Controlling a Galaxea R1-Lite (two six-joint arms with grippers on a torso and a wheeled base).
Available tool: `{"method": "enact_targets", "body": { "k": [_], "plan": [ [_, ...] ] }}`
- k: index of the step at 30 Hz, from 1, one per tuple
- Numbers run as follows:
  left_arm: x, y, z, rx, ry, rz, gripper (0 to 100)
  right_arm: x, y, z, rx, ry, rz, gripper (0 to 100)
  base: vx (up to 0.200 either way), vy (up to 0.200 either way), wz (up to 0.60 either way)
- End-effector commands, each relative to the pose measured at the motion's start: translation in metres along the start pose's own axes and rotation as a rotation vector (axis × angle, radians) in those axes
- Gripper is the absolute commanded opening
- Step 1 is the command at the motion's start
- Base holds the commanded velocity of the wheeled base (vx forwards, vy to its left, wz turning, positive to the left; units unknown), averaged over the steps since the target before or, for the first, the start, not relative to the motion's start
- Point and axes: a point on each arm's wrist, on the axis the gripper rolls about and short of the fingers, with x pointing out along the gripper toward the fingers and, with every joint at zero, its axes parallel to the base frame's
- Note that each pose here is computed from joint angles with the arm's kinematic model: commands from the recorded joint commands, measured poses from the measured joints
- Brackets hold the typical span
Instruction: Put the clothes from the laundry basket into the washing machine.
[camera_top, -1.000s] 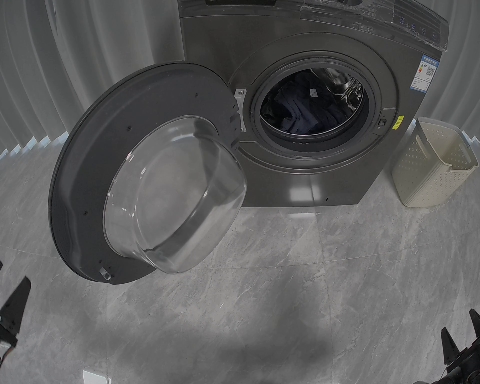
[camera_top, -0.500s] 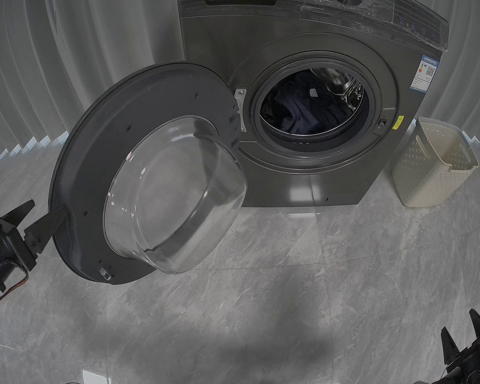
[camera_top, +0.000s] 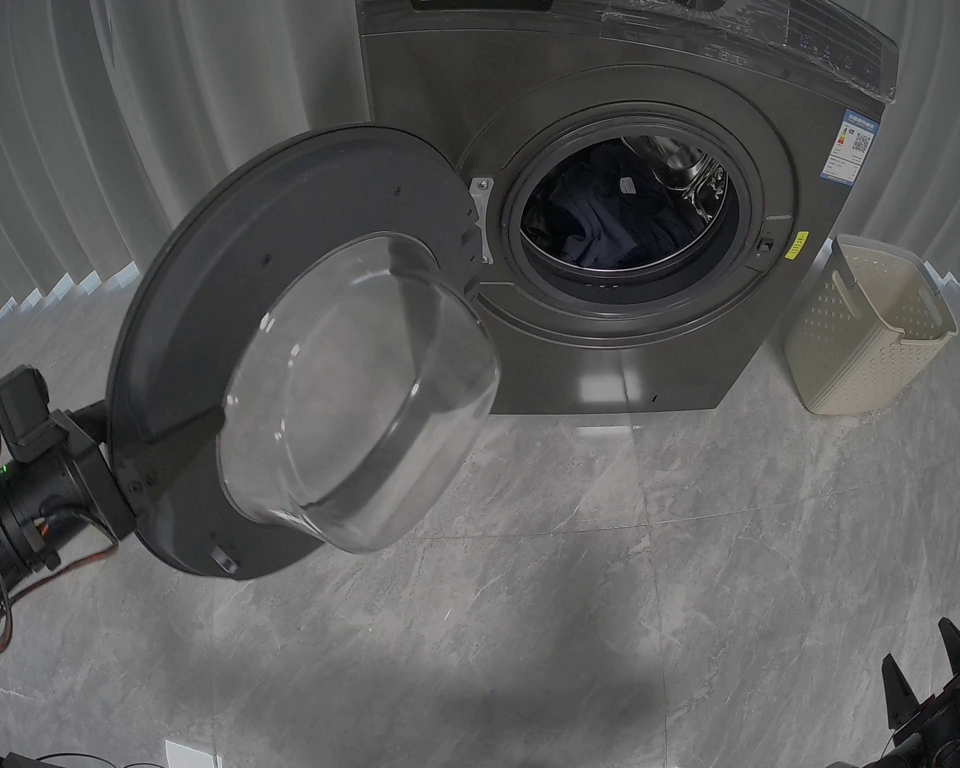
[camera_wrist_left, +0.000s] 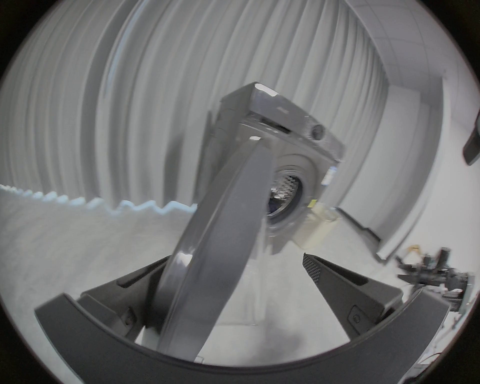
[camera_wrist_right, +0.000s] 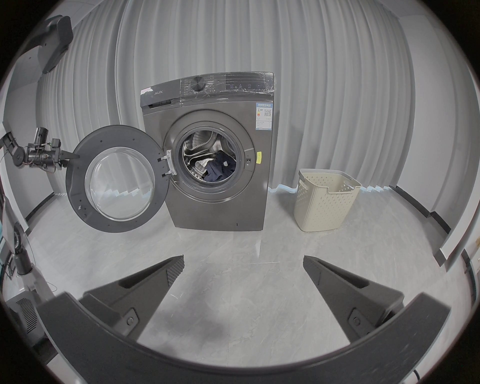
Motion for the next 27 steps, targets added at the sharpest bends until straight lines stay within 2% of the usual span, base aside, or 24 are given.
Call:
{"method": "enact_targets", "body": {
  "k": [1, 2, 4, 8, 9, 12, 13, 17, 20, 24, 27],
  "plan": [
    [-0.011, -0.044, 0.009, -0.129, -0.025, -0.329, 100, -0.001, 0.000, -0.001, 0.000, -0.010, 0.001, 100, 0.000, 0.000, 0.00],
    [-0.012, -0.045, 0.010, -0.165, -0.022, -0.345, 100, -0.001, 0.000, -0.001, 0.000, -0.010, 0.001, 100, 0.000, 0.000, 0.00],
    [-0.013, -0.046, 0.011, -0.196, -0.015, -0.371, 100, -0.001, 0.000, -0.001, 0.000, -0.010, 0.001, 100, 0.000, 0.000, 0.00],
    [-0.016, -0.046, 0.011, -0.208, -0.018, -0.382, 100, -0.001, 0.000, -0.001, 0.000, -0.010, 0.001, 100, 0.000, 0.000, 0.00],
    [-0.016, -0.045, 0.011, -0.209, -0.018, -0.363, 100, -0.001, 0.000, -0.001, 0.000, -0.010, 0.001, 100, 0.000, 0.000, 0.00],
    [-0.018, -0.042, 0.018, -0.201, -0.059, -0.332, 100, -0.001, 0.000, -0.001, -0.002, -0.010, 0.001, 100, 0.000, 0.000, 0.00],
    [-0.020, -0.039, 0.024, -0.195, -0.089, -0.306, 100, -0.001, 0.000, -0.001, 0.000, -0.010, 0.001, 100, 0.000, 0.000, 0.00],
    [-0.018, -0.024, 0.031, -0.175, -0.122, -0.179, 100, -0.001, 0.000, -0.001, 0.000, -0.010, 0.001, 100, 0.000, 0.000, 0.00],
    [-0.007, -0.015, 0.020, -0.146, -0.066, -0.125, 100, -0.001, 0.000, -0.001, 0.000, -0.010, 0.001, 100, 0.000, 0.000, 0.00],
    [0.007, -0.012, 0.006, -0.106, 0.005, -0.108, 100, -0.001, 0.000, -0.001, 0.000, -0.010, 0.001, 100, 0.000, 0.000, 0.00],
    [0.014, -0.012, 0.004, -0.102, 0.027, -0.120, 100, -0.001, 0.000, -0.001, 0.000, -0.010, 0.001, 100, 0.000, 0.000, 0.00]
  ]
}}
